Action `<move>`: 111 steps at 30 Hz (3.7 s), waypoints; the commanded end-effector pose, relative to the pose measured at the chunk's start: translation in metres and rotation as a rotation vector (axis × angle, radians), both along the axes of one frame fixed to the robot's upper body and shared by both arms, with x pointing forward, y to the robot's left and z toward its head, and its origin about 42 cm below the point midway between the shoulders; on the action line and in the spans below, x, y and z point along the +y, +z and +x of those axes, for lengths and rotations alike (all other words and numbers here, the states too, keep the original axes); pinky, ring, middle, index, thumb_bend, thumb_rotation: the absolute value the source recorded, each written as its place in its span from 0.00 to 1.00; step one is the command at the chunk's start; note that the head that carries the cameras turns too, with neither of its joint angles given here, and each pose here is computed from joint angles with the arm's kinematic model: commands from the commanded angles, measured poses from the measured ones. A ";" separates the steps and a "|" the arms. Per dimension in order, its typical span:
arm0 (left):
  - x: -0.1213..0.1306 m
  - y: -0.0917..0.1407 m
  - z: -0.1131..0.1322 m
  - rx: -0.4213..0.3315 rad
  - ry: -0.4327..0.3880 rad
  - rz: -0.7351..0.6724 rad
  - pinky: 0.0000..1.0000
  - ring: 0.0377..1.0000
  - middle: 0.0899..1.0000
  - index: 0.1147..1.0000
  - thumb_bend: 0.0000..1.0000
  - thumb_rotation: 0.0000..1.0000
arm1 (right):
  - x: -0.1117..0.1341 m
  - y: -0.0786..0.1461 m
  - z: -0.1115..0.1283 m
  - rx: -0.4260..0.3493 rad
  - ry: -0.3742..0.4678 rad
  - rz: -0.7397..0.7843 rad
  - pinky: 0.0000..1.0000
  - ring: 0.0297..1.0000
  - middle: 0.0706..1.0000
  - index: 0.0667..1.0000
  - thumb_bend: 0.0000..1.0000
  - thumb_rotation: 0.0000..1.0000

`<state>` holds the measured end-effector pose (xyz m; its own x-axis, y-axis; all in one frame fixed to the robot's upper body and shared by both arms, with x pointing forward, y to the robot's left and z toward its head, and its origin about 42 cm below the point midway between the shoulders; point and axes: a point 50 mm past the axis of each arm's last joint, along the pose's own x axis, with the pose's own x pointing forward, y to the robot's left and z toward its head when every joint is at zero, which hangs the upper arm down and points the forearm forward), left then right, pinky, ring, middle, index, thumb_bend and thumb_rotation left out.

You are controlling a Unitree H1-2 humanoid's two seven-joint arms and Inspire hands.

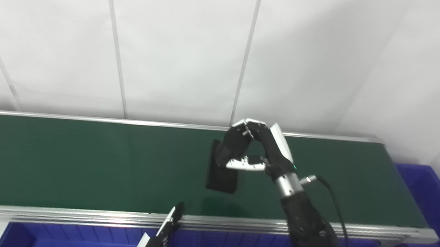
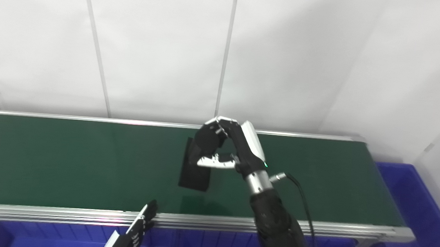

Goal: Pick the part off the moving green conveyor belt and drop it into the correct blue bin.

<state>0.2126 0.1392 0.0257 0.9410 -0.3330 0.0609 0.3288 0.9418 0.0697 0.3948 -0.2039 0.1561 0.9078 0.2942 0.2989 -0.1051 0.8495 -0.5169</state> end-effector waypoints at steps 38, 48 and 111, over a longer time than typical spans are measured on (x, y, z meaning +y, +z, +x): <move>0.045 0.039 0.015 -0.142 0.043 -0.055 0.99 1.00 0.99 1.00 1.00 1.00 | -0.121 -0.004 -0.108 0.142 -0.435 -0.020 0.31 0.35 0.39 0.48 0.52 0.00; 0.050 0.042 0.016 -0.151 0.038 -0.063 1.00 1.00 1.00 1.00 0.98 1.00 | -0.122 -0.007 -0.116 0.181 -0.433 -0.041 0.32 0.36 0.39 0.48 0.53 0.00; 0.050 0.042 0.018 -0.167 0.059 -0.022 0.97 1.00 0.99 1.00 0.97 1.00 | -0.071 -0.087 -0.172 0.254 -0.405 -0.110 0.66 0.76 0.78 0.77 0.98 0.23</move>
